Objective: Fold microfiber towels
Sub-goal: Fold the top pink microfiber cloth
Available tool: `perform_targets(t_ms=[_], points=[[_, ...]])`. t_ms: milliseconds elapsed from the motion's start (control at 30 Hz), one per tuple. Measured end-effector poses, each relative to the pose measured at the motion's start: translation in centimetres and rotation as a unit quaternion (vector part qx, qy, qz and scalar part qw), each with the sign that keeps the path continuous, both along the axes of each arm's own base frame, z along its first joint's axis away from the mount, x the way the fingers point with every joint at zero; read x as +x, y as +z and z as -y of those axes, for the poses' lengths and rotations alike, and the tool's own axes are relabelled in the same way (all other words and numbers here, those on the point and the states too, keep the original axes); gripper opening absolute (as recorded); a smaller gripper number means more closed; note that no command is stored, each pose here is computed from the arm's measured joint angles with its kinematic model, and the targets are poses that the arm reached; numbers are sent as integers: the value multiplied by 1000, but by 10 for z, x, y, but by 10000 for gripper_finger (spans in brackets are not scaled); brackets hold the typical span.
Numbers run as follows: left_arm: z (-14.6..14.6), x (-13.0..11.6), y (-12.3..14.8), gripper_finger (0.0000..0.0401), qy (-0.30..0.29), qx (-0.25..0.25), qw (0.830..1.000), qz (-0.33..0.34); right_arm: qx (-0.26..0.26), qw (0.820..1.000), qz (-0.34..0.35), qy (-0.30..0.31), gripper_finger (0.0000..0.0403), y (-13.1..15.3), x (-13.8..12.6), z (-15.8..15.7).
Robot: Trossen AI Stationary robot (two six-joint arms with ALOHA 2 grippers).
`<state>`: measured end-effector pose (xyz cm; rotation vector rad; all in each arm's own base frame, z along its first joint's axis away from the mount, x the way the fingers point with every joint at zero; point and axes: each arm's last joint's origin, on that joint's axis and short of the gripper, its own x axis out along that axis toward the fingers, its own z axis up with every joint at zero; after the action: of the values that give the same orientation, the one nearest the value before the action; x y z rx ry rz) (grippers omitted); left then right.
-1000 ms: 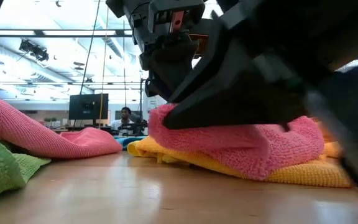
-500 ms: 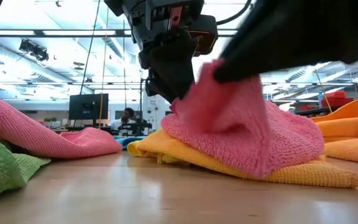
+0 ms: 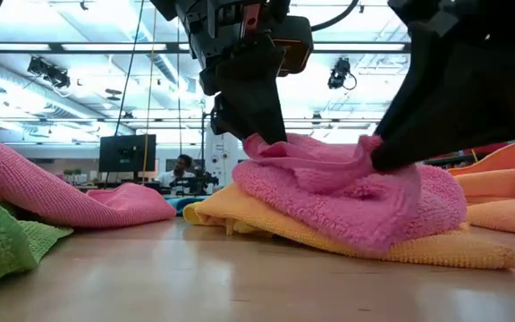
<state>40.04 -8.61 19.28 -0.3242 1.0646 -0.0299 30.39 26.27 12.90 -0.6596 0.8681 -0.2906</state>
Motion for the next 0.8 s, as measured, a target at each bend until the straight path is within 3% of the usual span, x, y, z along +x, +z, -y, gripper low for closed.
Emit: perform_targets(t_ms=[567,800], points=[[-1,0,1,154,-7,4,1000,2,0,999,-42,-17,40,-2,-7,6],[-1,1,3,176,-42,23,999,17,9,999,-46,-20,40,-3,-7,6]])
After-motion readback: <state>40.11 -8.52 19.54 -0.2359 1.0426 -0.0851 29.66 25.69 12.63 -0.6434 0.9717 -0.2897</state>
